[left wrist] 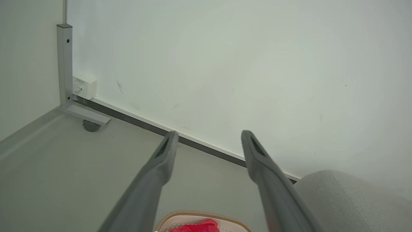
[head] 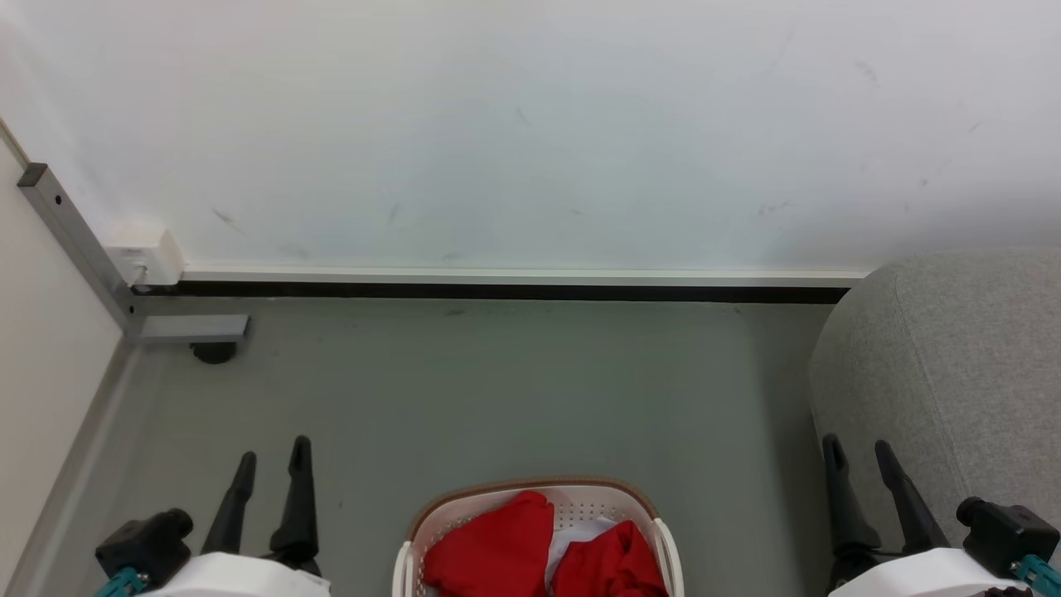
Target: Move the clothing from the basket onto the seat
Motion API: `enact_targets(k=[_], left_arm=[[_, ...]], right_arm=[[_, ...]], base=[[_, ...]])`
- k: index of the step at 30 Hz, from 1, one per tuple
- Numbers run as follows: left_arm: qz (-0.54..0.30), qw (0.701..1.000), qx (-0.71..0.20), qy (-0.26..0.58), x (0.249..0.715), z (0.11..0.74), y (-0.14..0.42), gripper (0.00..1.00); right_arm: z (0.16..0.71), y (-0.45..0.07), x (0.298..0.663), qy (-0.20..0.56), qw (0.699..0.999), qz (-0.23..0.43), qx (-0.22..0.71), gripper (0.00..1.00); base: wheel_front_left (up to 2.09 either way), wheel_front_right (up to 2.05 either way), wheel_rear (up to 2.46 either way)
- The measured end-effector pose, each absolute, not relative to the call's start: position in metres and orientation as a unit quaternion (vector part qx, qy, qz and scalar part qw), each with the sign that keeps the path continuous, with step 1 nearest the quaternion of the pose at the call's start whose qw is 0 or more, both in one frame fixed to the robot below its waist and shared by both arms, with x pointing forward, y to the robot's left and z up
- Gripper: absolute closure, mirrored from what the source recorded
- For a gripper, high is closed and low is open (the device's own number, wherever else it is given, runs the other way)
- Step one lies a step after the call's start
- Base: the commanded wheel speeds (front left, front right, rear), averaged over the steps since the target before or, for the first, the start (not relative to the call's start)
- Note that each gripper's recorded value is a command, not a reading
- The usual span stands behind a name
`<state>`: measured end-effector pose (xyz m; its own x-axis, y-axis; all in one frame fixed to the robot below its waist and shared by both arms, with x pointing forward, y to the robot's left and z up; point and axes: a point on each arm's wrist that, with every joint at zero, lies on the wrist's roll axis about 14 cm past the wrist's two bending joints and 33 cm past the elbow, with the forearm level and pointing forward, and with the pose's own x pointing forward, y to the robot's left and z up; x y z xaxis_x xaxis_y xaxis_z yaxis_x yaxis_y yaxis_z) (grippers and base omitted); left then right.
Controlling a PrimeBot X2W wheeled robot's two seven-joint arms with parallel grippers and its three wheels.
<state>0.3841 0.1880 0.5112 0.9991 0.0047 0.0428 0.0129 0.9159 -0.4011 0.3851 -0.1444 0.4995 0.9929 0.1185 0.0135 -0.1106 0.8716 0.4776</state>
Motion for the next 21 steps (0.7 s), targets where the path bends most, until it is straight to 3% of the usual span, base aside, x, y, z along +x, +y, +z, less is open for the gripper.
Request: enact_targets(k=[21], left_arm=[[-0.018, 0.992, -0.117, -0.041, 0.383, 0.517, 0.183, 0.00]], right_arm=[[0.507, -0.127, 0.385, -0.013, 0.983, 0.095, 0.158, 0.00]], base=[[0.00, 0.00, 0.00]])
